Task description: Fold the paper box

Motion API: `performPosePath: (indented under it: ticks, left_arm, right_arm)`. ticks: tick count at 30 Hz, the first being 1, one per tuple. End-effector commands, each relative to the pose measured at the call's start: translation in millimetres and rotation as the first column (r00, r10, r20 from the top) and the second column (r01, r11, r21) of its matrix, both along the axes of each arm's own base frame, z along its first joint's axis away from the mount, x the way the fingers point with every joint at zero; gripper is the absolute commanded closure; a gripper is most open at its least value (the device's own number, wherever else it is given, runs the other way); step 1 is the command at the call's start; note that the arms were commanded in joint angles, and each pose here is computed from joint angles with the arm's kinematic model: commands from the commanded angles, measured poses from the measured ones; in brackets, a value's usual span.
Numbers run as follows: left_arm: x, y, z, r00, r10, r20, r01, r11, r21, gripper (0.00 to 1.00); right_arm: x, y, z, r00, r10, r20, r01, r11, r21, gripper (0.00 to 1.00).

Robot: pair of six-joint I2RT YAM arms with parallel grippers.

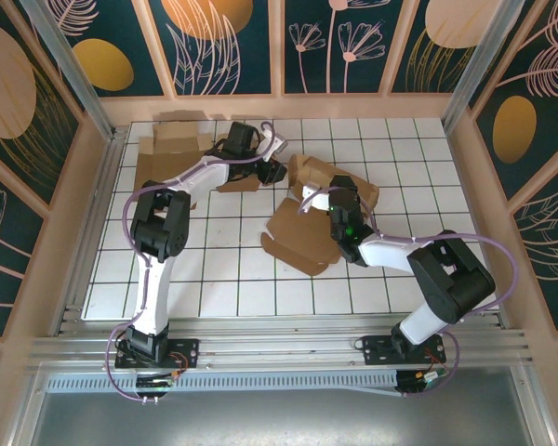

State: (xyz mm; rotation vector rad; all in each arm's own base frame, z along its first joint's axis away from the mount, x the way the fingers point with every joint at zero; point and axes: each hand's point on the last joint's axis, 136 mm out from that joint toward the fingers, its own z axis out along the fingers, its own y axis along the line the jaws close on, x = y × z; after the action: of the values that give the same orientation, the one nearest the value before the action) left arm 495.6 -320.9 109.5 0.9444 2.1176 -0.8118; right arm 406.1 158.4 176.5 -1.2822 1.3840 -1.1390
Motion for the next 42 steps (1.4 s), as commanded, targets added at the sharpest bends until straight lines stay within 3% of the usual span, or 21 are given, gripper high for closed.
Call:
performPosePath:
  ticks: [1, 8, 20, 29, 33, 39, 42]
  left_arm:
    - [-16, -16, 12, 0.992, -0.106, -0.070, 0.098, 0.989, -0.110, 0.70]
    - [-36, -37, 46, 0.953, -0.254, -0.163, 0.194, 0.929, -0.314, 0.70]
    - [-46, -43, 28, 0.921, -0.301, -0.245, 0.201, 0.911, -0.361, 0.64]
    - [-68, -47, -7, 0.915, -0.301, -0.270, 0.233, 0.938, -0.256, 0.60]
    - [-69, -47, -31, 0.920, -0.282, -0.271, 0.247, 0.957, -0.156, 0.59]
    - [-77, -50, -58, 0.903, -0.324, -0.283, 0.324, 0.945, -0.048, 0.59]
    - [-73, -54, -62, 0.905, -0.322, -0.280, 0.322, 0.946, -0.046, 0.59]
  right_arm:
    - [-3, 6, 2, 1.000, 0.008, 0.007, -0.009, 0.999, 0.037, 0.87]
    - [-1, 6, 0, 1.000, -0.002, 0.001, 0.002, 0.999, 0.053, 0.87]
    - [3, 8, -2, 1.000, -0.021, 0.005, 0.021, 0.999, 0.041, 0.87]
    - [5, 10, -2, 1.000, -0.026, 0.008, 0.026, 0.999, 0.044, 0.86]
    - [4, 11, -1, 1.000, -0.019, 0.007, 0.018, 0.998, 0.052, 0.86]
    - [4, 14, -2, 1.000, -0.010, 0.002, 0.010, 0.998, 0.069, 0.86]
    - [3, 16, -5, 1.000, 0.001, -0.012, 0.000, 0.996, 0.089, 0.86]
